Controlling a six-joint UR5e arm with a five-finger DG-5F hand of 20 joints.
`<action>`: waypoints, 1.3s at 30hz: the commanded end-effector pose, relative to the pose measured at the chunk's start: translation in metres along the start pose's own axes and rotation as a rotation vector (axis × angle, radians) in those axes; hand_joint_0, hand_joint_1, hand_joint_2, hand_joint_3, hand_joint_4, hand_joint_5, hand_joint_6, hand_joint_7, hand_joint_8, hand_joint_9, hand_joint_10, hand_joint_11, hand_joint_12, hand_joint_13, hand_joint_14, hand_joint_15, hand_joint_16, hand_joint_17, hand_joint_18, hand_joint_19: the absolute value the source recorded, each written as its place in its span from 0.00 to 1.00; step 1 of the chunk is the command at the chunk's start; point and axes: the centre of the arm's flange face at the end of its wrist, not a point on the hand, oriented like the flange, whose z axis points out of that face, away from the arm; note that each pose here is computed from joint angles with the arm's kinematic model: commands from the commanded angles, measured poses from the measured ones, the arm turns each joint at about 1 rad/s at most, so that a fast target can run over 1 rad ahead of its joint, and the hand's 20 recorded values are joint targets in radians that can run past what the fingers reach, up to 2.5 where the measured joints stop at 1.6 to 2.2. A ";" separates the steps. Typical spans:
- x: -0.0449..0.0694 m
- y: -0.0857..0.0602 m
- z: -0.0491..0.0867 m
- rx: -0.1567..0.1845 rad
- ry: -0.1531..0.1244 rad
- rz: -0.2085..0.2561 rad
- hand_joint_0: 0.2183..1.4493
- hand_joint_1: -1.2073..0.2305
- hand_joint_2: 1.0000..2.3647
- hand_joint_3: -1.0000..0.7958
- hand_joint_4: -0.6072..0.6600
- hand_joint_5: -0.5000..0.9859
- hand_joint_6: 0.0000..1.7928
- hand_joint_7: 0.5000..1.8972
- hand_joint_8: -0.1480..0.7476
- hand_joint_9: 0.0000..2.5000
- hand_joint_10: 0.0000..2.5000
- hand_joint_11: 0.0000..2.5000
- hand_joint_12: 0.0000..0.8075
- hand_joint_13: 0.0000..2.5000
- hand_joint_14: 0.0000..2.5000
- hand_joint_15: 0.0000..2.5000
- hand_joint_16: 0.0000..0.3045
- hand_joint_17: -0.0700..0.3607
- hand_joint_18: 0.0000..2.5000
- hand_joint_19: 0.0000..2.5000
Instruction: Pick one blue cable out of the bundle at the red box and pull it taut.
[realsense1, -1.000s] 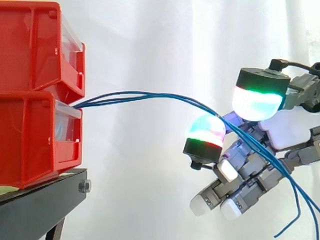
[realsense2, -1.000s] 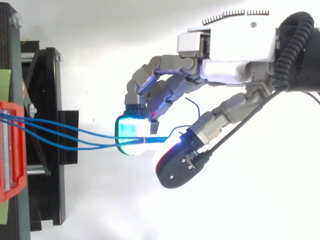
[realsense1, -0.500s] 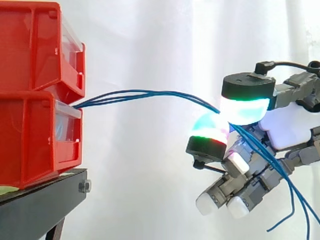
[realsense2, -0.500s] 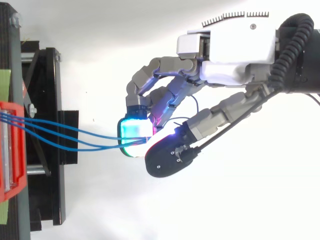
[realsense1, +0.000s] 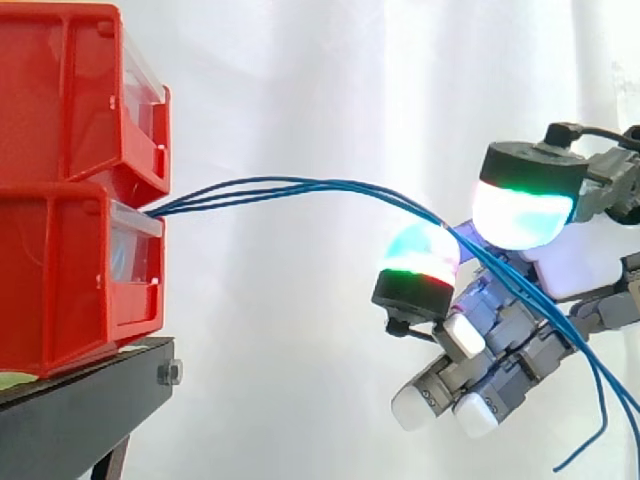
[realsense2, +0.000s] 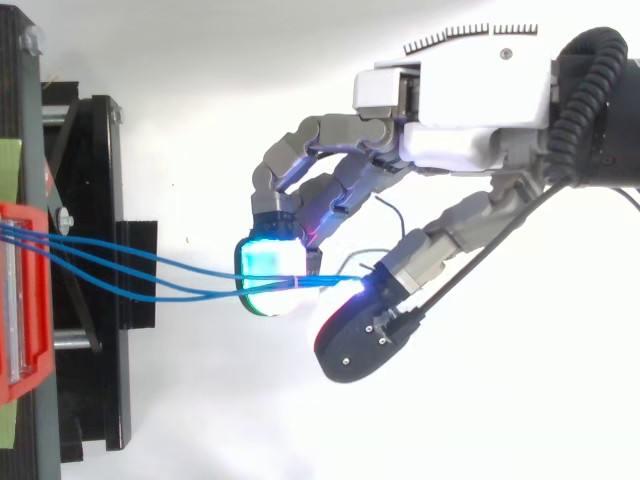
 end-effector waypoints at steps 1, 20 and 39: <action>0.000 0.000 0.000 -0.001 0.000 0.000 0.26 0.26 0.00 0.28 0.62 0.23 0.49 0.33 0.59 0.32 0.01 0.27 0.48 0.17 0.00 0.06 0.19 0.47 0.21 0.09; 0.000 0.000 0.000 -0.001 0.000 0.000 0.39 0.20 0.02 0.48 0.47 0.24 0.52 0.46 0.58 0.35 0.01 0.28 0.46 0.22 0.00 0.07 0.18 0.45 0.25 0.08; 0.001 0.000 0.000 -0.003 -0.005 -0.001 0.23 0.26 0.00 0.28 0.60 0.23 0.50 0.35 0.58 0.31 0.00 0.26 0.49 0.18 0.00 0.06 0.20 0.48 0.22 0.08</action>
